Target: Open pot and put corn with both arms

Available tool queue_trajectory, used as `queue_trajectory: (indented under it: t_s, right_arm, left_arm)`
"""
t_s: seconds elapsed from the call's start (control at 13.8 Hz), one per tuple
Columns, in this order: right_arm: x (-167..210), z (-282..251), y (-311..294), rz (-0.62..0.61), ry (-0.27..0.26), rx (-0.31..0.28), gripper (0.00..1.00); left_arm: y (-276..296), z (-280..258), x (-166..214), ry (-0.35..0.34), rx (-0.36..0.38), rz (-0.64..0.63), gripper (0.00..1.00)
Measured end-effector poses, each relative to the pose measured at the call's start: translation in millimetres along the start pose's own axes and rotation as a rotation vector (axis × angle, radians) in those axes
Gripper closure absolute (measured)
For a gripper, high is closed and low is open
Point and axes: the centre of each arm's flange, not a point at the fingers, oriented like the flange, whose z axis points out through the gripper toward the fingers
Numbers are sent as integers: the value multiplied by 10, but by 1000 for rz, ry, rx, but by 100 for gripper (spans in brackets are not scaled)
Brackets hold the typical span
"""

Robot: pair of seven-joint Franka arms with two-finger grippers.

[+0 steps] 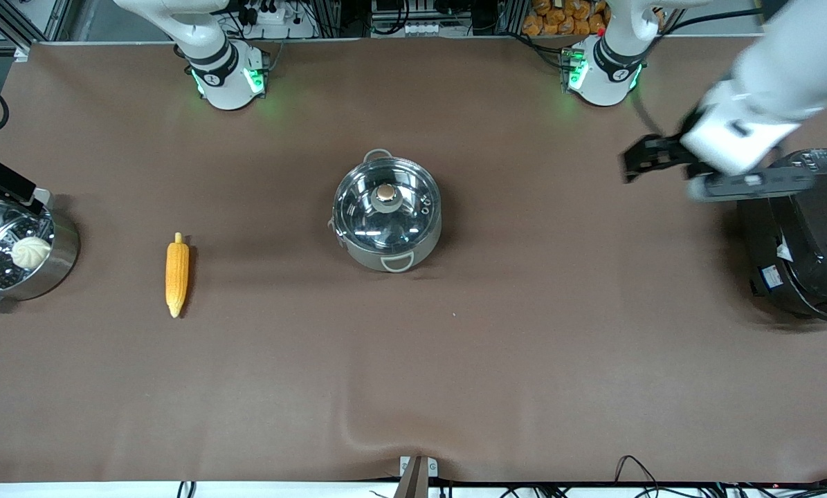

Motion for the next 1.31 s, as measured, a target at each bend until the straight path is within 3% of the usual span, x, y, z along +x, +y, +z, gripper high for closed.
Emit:
queue_trajectory:
  t_s: [0.29,0.65,0.95,1.31]
  right_arm:
    - [84,477,-34,-6,-8,-1,0]
    - [87,2120,-199,-37,-86,-4,0]
    - [-20,2969,-381,-152,-85,-1,0]
    - [-60,3609,-179,-282,-107,-2,0]
  left_arm:
    - [1261,527,-397,-8,-9,-185,0]
    - [2584,1367,-1040,-13,-41,-414,0]
    - [3048,1985,-1127,15,-29,-502,0]
    - [3363,2582,-1375,37,19,-545,0]
